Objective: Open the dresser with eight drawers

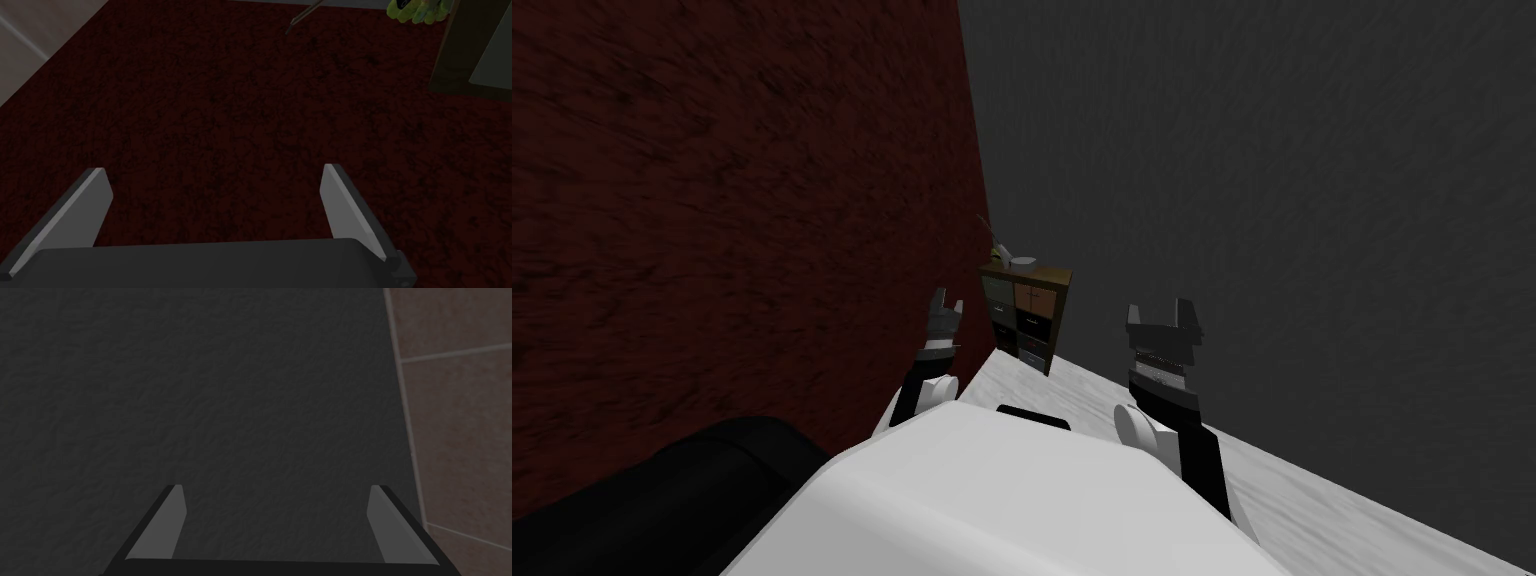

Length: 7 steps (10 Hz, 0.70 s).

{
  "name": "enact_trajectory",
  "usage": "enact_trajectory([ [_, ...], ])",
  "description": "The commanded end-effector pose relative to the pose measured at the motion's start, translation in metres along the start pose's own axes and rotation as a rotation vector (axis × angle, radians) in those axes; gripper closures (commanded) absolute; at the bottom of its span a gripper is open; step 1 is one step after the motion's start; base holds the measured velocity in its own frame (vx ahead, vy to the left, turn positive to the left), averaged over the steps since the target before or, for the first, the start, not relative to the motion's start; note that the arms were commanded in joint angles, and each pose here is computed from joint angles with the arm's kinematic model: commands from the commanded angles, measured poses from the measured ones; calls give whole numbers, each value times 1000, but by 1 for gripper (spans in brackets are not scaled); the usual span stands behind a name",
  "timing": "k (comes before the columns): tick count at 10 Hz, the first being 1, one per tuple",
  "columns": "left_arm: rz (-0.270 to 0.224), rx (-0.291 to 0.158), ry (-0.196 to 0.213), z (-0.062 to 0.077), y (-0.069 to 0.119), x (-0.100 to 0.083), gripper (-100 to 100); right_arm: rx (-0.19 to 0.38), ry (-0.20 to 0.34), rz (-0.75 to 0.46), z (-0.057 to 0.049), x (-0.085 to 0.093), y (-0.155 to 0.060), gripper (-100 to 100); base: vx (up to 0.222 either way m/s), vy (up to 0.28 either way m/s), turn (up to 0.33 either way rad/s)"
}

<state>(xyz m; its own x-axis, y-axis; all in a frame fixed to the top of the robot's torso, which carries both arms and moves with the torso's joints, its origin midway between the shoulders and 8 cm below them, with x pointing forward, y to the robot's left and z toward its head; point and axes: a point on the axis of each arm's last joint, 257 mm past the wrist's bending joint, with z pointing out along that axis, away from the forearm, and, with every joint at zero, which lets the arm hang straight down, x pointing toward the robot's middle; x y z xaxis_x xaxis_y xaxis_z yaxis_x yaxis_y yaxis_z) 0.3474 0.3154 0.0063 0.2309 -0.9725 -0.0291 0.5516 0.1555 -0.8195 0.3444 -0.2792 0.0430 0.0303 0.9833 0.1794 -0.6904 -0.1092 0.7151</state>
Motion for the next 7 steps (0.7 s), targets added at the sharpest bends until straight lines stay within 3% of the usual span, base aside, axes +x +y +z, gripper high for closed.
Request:
enact_trajectory([
  [1, 0, 0, 0, 0, 0, 0, 0, 0, 0, 0, 0, 0, 0, 0, 0, 0, 0],
  [7, 0, 0, 0, 0, 0, 0, 0, 0, 0, 0, 0, 0, 0, 0, 0, 0, 0],
])
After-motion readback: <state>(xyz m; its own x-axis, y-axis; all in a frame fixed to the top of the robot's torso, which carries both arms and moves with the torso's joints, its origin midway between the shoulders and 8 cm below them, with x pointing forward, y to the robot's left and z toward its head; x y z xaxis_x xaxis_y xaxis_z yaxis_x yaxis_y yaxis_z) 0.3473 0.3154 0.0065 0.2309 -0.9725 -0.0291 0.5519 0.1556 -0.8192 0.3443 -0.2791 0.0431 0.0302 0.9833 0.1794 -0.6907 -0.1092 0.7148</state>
